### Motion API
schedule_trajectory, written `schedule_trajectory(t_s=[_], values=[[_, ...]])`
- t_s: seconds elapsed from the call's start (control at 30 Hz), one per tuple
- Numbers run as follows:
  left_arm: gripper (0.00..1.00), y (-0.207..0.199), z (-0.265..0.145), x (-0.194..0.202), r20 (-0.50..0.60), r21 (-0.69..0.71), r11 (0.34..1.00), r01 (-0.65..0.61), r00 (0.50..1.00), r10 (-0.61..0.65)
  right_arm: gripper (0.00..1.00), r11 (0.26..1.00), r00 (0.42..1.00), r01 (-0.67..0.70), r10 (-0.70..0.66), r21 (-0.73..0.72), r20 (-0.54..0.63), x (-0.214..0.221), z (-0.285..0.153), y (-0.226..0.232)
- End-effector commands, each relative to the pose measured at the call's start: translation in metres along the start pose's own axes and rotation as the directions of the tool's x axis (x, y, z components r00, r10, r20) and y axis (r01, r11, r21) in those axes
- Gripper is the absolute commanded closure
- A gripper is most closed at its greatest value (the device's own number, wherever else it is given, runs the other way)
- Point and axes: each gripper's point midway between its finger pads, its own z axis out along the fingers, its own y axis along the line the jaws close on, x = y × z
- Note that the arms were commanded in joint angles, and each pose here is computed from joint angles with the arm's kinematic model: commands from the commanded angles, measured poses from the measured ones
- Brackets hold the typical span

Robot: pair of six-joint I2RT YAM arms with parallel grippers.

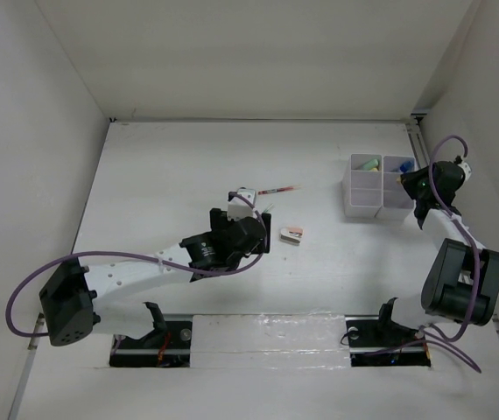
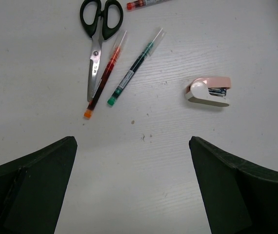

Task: Sort the stationery into containers
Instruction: Place the stationery in the storage box.

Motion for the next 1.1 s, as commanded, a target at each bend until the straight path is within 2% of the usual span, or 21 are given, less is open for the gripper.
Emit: schedule_trajectory(t_s=[0.0,0.5,0.8,1.07], values=[[0.0,0.0,-0.005,-0.007,0.024,0.017,1.0,0.018,1.0,-0.018,1.0,0.999,0.998,0.003,0.001,-0.049,0.066,-0.021,0.001,0.014],[0.0,-0.004,-0.008,-0.007,0.012,0.047,0.999,0.014,1.0,-0.015,1.0,0.999,0.999,0.002,0.001,-0.05,0.053,-0.011,0.006,0.007],[0.0,-0.009,-0.008,-0.003,0.01,0.086,0.996,0.011,1.0,-0.012,0.97,0.999,0.999,-0.008,0.01,-0.05,0.052,-0.009,0.01,0.005],[0.0,-0.012,-0.008,-0.002,0.006,0.105,0.994,-0.003,1.0,0.002,0.91,0.999,0.999,-0.018,0.02,-0.043,0.044,-0.007,0.014,0.003]])
